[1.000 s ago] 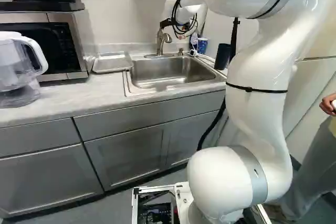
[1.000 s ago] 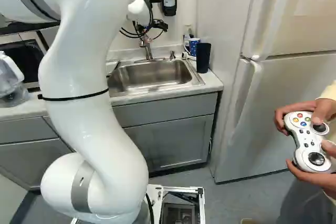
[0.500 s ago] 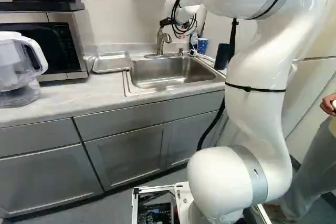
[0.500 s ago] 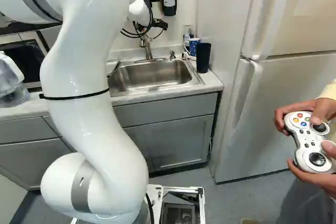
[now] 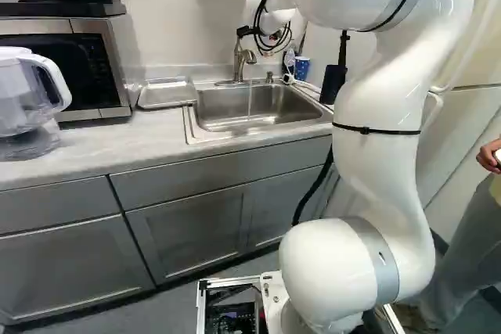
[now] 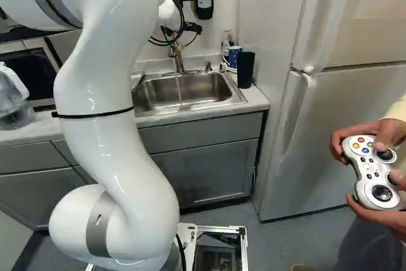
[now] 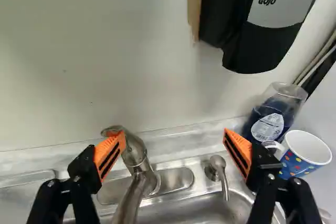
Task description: Rinse the cup and place it in the tray
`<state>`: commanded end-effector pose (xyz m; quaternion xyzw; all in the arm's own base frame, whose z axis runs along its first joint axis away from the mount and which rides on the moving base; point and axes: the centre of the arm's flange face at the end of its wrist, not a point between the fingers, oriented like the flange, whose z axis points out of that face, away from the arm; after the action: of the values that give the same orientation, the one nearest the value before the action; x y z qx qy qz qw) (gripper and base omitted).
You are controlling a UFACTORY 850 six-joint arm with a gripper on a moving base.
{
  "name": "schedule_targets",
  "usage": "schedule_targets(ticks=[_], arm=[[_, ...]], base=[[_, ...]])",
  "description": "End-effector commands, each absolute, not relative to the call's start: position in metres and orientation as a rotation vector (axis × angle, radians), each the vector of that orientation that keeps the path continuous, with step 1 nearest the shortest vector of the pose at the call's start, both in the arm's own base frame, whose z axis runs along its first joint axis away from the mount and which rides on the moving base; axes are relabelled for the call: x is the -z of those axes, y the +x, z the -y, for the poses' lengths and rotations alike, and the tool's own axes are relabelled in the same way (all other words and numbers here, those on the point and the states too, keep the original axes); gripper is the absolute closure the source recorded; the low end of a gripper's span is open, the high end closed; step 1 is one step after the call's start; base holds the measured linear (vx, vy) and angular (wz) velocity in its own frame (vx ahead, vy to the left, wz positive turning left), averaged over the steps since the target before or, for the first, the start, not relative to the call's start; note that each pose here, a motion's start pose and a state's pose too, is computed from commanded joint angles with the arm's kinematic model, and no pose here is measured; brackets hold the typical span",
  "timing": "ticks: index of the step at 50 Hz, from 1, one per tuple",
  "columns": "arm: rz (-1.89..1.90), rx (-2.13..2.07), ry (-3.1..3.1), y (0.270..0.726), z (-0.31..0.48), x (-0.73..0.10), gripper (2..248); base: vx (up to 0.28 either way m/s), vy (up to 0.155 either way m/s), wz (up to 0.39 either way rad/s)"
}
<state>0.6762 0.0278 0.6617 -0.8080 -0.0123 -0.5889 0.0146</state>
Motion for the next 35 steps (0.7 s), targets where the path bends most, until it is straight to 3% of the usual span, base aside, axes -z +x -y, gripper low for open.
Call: schedule_targets(ticks=[35], arm=[[0.043, 1.847, -2.501, 0.6692, -0.0304, -0.6639, 3]], base=[[0.0, 0.0, 0.0]])
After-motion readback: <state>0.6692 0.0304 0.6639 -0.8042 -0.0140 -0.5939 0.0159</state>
